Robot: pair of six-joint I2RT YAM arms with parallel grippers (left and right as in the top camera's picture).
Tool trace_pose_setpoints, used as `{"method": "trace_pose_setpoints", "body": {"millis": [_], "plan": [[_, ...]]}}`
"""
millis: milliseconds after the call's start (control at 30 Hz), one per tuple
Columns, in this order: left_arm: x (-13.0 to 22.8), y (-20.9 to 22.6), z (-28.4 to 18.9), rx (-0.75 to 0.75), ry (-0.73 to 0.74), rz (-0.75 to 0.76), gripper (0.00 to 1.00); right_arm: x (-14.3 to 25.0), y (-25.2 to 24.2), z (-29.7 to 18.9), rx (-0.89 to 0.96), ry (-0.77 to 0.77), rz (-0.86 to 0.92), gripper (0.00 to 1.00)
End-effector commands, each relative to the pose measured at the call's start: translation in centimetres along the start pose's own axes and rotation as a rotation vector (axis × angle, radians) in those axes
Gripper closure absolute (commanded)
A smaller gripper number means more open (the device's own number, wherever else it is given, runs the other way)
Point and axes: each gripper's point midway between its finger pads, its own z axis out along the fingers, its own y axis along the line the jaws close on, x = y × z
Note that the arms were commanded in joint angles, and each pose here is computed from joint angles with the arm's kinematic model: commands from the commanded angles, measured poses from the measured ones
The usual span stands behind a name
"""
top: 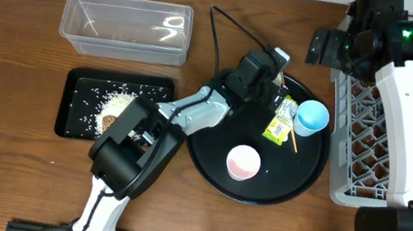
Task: Sort waste into correct bins and load items into the dishwasher rack
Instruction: 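Grasp the white tissue with the left gripper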
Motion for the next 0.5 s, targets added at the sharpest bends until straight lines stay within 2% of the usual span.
{"method": "trace_pose_setpoints", "body": {"millis": [0, 400, 467], "plan": [[0.1, 0.5, 0.8, -0.01, -0.009, 0.015, 0.02, 0.0, -0.3, 0.2, 0.012, 0.001, 0.015, 0.01], [1.5, 0.7, 1.5, -0.012, 0.024, 0.012, 0.01, 0.0, -0.3, 0.2, 0.012, 0.001, 0.015, 0.01], [1.8, 0.7, 1.6, -0.013, 0.033, 0.011, 0.11, 0.0, -0.3, 0.2, 0.012, 0.001, 0.015, 0.01]]}}
